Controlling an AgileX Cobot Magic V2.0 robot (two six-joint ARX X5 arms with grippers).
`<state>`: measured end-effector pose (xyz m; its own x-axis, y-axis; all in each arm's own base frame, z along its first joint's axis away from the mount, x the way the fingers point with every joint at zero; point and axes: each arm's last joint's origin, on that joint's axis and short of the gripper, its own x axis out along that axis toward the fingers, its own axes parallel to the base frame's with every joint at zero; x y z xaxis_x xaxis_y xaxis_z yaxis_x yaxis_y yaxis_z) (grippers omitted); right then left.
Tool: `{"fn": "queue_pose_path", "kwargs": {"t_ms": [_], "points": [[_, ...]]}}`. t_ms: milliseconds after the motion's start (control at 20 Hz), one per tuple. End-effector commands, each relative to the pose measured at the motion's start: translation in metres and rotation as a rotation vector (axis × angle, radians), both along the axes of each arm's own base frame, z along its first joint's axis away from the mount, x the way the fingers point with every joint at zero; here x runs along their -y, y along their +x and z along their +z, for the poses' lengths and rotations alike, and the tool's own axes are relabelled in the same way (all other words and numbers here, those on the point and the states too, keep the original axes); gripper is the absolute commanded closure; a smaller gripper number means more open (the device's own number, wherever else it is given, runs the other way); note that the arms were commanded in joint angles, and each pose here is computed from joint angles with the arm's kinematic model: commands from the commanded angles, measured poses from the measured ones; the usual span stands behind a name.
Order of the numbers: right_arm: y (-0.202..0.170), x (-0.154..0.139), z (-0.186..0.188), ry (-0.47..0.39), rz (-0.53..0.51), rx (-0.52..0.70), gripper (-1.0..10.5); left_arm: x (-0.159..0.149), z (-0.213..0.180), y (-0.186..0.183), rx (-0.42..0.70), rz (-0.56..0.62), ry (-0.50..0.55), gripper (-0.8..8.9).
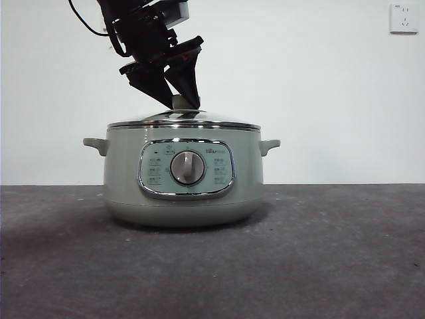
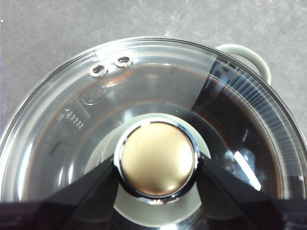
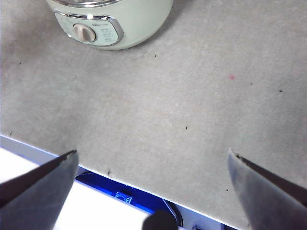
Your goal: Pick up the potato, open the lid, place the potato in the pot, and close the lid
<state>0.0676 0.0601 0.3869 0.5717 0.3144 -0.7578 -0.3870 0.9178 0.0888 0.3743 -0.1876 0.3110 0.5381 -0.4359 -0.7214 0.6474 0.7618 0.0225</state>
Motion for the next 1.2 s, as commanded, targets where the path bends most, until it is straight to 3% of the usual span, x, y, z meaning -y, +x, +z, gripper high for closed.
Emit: {"fn": "queue_pose_path", "kwargs": {"t_ms": [50, 100, 200, 250, 400, 700, 1050, 1200], "points": [[-0.001, 0.001, -0.004, -0.022, -0.010, -0.024, 2.6, 0.004, -0.026, 0.005, -0.064, -0.039, 0.054, 6.51], [-0.001, 0.001, -0.004, -0.024, -0.012, -0.023, 2.6, 0.004, -0.026, 0.005, -0.066, -0.037, 0.053, 5.00], [-0.001, 0.001, -0.004, -0.024, -0.012, -0.022, 2.6, 0.004, -0.024, 0.004, -0.064, -0.037, 0.053, 0.73], [-0.001, 0.001, -0.004, -0.024, -0.012, -0.023, 2.6, 0.003, -0.021, 0.003, -0.064, -0.036, 0.054, -0.51], [-0.001, 0.001, -0.004, -0.024, -0.012, -0.023, 2.6, 0.001, -0.007, 0.000, -0.084, -0.033, 0.068, -0.66], [-0.001, 0.001, -0.004, -0.023, -0.012, -0.023, 2.6, -0.007, 0.064, -0.024, -0.015, -0.034, 0.030, -0.65], [0.000, 0.001, -0.004, -0.039, -0.029, -0.010, 2.6, -0.036, 0.101, -0.084, -0.152, -0.012, 0.064, -0.64], [0.000, 0.001, -0.004, -0.039, -0.029, -0.010, 2.6, -0.045, 0.113, -0.103, -0.146, -0.028, 0.071, -0.64]]}}
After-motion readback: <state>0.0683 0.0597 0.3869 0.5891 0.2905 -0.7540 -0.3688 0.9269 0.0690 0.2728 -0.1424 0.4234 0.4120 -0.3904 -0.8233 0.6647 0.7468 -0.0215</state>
